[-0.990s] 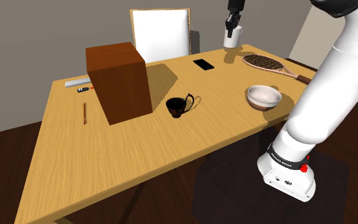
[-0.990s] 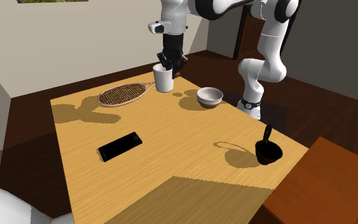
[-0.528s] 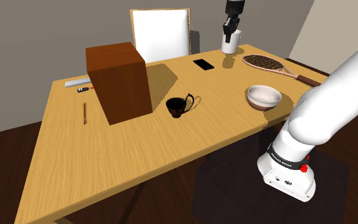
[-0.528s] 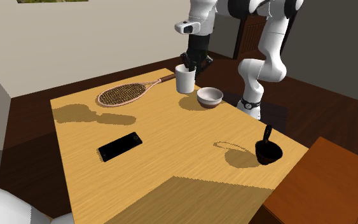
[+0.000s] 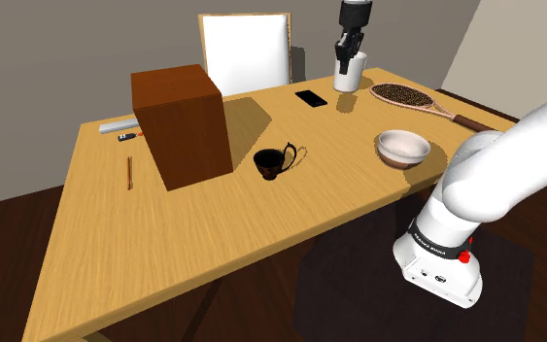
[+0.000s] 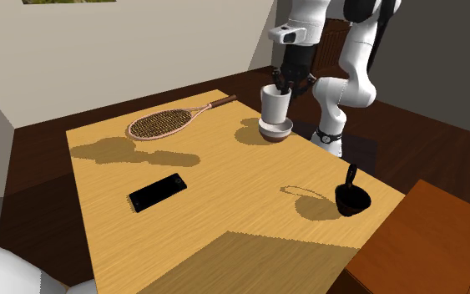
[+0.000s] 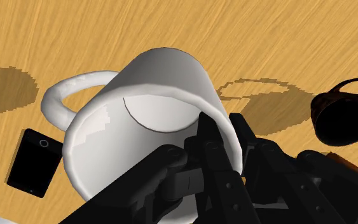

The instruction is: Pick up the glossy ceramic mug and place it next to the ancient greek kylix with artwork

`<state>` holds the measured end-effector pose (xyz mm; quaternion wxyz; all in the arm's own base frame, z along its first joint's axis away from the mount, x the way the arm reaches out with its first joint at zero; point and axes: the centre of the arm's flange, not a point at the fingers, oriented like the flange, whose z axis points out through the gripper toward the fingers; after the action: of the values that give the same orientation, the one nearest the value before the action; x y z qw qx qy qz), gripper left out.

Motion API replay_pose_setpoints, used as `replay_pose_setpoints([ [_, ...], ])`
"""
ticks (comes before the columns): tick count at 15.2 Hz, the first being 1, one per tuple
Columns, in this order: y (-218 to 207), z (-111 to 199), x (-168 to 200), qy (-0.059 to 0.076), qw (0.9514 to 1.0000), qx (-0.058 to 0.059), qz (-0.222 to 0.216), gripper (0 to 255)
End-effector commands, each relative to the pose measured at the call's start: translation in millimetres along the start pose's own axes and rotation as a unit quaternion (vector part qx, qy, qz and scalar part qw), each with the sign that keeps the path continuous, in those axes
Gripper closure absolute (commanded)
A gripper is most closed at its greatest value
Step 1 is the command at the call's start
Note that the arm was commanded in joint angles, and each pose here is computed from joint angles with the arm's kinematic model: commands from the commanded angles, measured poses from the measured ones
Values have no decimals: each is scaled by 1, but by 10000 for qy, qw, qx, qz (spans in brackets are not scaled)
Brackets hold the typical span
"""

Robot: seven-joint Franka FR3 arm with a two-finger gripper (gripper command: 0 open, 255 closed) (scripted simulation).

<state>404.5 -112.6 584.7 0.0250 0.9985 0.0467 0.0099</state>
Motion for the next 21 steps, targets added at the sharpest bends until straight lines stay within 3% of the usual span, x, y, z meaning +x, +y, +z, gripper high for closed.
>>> replay_pose_setpoints([
  [1,-25,1,-10,-2,10000,-5,6,255],
  [8,-105,-4,-36,-2,10000,-5,6,255],
  [21,-109,64,-37,-2,10000,-5,6,255],
])
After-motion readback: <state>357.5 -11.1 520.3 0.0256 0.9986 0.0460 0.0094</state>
